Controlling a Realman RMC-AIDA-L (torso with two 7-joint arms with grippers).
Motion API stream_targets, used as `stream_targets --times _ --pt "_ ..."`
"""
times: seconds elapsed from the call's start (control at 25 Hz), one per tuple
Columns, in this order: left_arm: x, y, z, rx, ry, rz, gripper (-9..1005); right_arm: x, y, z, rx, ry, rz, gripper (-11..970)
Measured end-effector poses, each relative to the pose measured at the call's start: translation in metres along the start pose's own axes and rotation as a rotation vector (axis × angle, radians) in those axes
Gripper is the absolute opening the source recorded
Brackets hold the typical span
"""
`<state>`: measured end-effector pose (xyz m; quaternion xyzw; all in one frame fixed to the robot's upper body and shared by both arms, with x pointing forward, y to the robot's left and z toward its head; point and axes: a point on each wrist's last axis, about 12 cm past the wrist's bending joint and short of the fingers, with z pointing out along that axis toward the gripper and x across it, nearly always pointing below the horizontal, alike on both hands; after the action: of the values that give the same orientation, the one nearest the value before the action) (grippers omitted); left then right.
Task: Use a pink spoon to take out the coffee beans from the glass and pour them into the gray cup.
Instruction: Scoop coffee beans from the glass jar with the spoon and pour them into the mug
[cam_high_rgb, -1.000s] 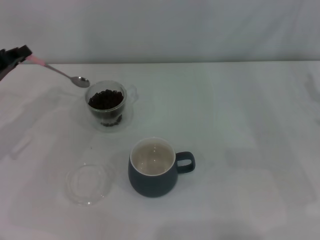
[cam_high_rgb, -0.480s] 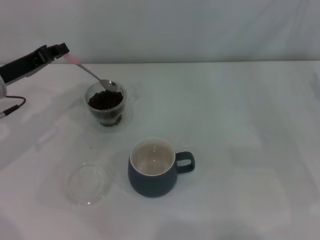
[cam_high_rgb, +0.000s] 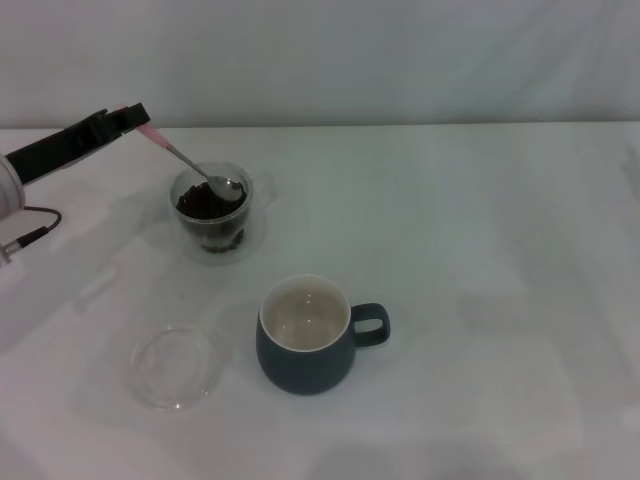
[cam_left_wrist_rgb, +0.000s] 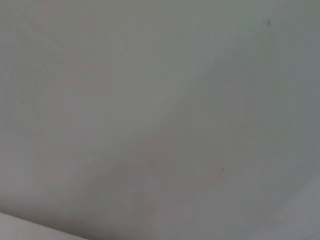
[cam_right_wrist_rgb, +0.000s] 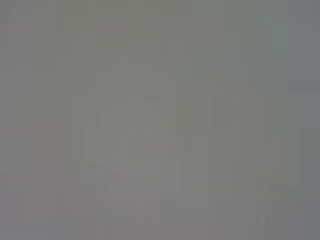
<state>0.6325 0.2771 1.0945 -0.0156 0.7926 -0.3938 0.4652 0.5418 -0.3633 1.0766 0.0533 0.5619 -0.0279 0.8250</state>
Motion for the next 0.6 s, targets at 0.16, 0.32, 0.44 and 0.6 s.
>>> stream_targets --times 0.16,0.32,0.44,0.6 --pt "0.0016 0.001 -0.0014 -0.002 -0.001 0.097 127 -0.0001 -0.0013 -0.002 0.003 -0.001 -0.002 828" --pt "-0.0046 0.0025 -0.0059 -0.007 -0.017 0.194 127 -0.0003 -0.0023 -0.0036 0.004 -0.002 -0.002 828" --pt "-0.0045 0.0012 -0.0056 -0.003 -0.022 0.235 126 -0.0006 -0.0039 -0.0059 0.007 -0.005 0.008 828" --pt "-0.0032 0.0008 -0.0044 -0.006 -0.019 0.251 126 -0.0011 -0.0053 -0.0066 0.008 -0.007 0.01 828"
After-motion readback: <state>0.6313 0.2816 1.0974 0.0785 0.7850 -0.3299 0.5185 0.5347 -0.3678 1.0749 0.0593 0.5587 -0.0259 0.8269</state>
